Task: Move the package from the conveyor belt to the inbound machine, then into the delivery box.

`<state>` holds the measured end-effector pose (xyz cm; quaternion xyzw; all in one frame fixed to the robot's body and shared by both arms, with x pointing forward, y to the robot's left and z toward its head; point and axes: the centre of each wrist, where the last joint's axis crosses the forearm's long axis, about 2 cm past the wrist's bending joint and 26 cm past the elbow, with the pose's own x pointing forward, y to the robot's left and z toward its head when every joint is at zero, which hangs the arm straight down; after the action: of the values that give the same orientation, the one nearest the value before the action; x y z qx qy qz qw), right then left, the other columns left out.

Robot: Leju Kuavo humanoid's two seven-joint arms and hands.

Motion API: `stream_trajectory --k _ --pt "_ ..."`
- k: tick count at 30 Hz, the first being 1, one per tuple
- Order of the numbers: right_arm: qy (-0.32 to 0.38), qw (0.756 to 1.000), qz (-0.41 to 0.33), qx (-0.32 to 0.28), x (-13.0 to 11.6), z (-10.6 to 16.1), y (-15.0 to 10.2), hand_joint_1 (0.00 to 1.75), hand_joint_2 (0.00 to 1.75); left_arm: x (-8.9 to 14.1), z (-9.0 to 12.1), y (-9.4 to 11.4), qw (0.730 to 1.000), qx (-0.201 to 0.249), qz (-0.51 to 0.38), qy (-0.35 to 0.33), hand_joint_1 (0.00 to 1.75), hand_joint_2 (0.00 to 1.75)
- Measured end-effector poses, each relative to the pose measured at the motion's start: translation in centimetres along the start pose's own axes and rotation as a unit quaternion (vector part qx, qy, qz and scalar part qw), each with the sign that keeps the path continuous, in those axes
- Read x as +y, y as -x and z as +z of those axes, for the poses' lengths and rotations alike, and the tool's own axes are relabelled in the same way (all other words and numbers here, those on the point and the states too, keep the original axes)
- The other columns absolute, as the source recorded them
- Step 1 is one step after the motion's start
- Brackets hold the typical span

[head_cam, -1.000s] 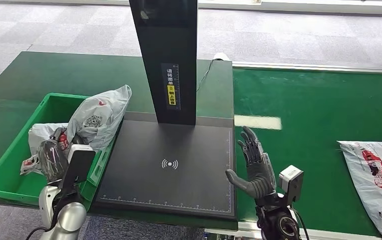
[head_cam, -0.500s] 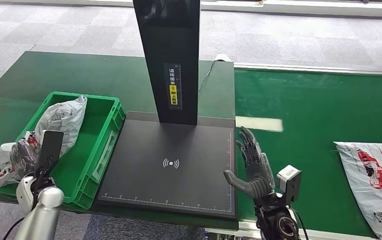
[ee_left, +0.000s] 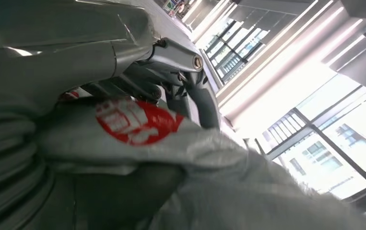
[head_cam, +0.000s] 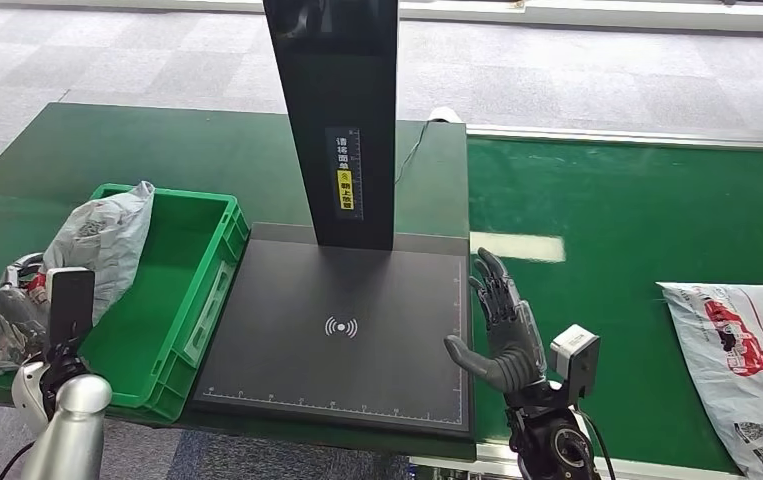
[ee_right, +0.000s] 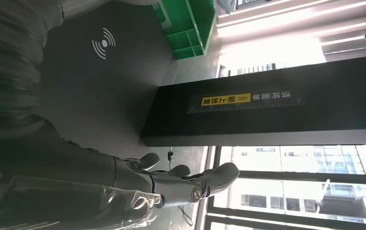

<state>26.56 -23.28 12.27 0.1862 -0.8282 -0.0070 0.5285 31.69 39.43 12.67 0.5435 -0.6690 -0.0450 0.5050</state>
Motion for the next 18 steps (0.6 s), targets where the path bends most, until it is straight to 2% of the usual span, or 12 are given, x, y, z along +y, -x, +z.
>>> stream_trajectory --k 11,18 --pt "0.001 1.0 -0.003 0.001 0.0 0.1 0.0 0.0 1.75 -1.1 2.7 -4.0 0.993 -0.084 0.083 0.022 0.0 1.75" --pt "0.0 1.0 -0.002 0.001 -0.1 0.1 0.0 0.0 1.75 -0.8 4.0 -6.2 0.971 -0.158 0.179 -0.032 0.0 1.75"
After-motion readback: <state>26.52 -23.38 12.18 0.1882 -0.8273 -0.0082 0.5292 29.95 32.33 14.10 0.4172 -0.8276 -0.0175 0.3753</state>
